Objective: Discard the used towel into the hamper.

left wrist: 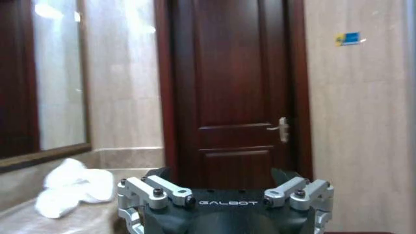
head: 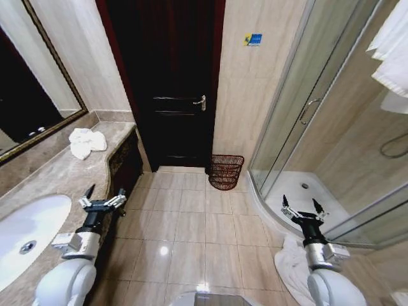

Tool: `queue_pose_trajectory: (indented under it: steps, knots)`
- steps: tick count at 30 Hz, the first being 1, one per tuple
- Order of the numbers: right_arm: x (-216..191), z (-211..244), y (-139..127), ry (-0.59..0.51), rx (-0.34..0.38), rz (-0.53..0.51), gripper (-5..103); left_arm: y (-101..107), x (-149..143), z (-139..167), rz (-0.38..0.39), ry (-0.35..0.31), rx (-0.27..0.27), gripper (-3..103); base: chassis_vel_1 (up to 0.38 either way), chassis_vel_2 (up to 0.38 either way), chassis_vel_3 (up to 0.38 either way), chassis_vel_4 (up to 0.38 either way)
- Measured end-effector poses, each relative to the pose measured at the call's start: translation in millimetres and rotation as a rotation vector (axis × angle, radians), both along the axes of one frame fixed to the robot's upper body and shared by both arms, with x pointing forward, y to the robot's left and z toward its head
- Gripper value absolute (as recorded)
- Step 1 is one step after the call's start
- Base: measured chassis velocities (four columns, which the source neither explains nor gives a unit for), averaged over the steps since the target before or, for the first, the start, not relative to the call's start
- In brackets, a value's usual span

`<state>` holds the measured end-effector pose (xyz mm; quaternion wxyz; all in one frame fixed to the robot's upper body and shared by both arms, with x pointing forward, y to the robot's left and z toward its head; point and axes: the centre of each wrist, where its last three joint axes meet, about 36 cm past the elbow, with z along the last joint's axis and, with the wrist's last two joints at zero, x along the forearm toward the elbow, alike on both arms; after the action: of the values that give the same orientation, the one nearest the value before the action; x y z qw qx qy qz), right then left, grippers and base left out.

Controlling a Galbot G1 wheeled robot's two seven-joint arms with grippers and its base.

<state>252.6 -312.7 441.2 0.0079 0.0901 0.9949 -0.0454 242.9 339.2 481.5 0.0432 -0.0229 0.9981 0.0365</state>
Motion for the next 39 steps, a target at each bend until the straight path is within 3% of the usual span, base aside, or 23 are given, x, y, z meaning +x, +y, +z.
queue_pose_trajectory:
  steps: [4,12,27,39]
  knots:
    - [-15.4,34.9,8.6,-0.012,0.051,0.058,100,-9.7,6.1,-4.3,-0.022,0.006,-0.017,100,0.0,0.0,0.0,0.0]
    - [-28.6,32.7,18.4,0.008,0.083,0.106,100,-9.2,12.0,-8.7,-0.017,0.021,-0.025,100,0.0,0.0,0.0,0.0]
    - [-23.2,1.1,23.0,0.012,0.052,0.212,100,-7.1,14.7,-24.6,-0.003,0.027,-0.021,100,0.0,0.0,0.0,0.0]
    - [14.2,6.8,50.5,-0.057,0.082,0.154,100,-16.4,21.6,-18.2,0.012,0.001,-0.002,100,0.0,0.0,0.0,0.0]
